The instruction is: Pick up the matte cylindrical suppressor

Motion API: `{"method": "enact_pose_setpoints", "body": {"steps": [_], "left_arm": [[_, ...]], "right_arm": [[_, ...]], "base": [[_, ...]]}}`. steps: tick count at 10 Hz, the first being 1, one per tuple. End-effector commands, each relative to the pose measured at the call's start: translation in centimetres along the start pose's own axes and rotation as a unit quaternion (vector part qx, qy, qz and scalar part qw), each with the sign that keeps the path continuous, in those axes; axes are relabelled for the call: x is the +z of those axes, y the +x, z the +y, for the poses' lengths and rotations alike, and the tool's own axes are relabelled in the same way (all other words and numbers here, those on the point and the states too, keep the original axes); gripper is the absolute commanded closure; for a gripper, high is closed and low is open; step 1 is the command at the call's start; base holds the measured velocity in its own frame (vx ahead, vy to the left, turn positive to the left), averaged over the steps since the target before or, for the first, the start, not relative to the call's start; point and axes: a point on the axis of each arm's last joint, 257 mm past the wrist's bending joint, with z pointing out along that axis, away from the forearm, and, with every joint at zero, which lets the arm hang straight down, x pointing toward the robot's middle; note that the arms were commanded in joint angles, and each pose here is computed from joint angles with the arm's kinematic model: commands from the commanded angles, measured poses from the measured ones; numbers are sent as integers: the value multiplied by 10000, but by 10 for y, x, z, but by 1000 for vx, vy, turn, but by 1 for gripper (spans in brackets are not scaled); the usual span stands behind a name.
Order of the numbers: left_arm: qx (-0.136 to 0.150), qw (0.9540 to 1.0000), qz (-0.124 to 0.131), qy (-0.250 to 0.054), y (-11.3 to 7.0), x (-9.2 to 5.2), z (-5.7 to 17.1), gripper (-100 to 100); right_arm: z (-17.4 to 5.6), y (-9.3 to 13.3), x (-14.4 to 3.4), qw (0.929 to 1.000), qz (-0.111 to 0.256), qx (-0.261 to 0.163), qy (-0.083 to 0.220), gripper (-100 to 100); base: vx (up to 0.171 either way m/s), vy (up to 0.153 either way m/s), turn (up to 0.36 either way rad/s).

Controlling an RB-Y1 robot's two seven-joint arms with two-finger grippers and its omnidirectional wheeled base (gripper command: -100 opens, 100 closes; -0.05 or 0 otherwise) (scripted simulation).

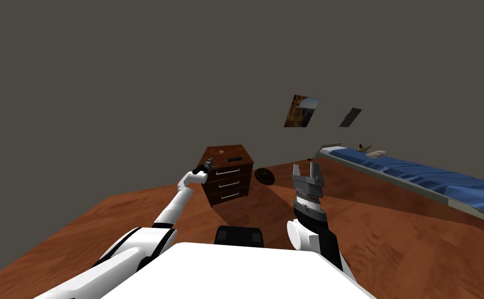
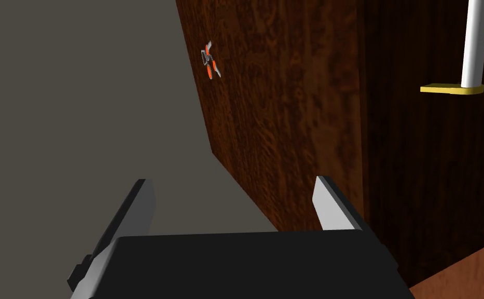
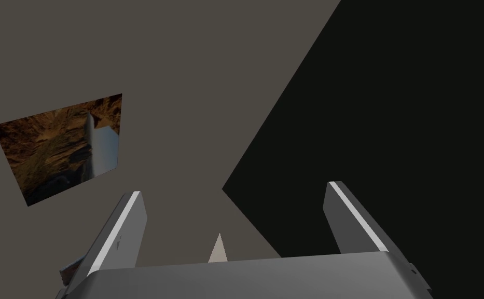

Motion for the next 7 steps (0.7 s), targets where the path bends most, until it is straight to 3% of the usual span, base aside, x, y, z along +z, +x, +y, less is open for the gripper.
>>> {"method": "enact_pose_setpoints", "body": {"steps": [1, 7], "left_arm": [[-71, 9997, -56, -238, -6, 9, 2, -100], [-236, 9939, -160, -1064, -9, 33, 10, -100]], "right_arm": [[0, 0, 0, 10000, 0, 0, 0, 0], [0, 0, 0, 10000, 0, 0, 0, 0]], "base": [[24, -33, 1], [18, -23, 0]]}}
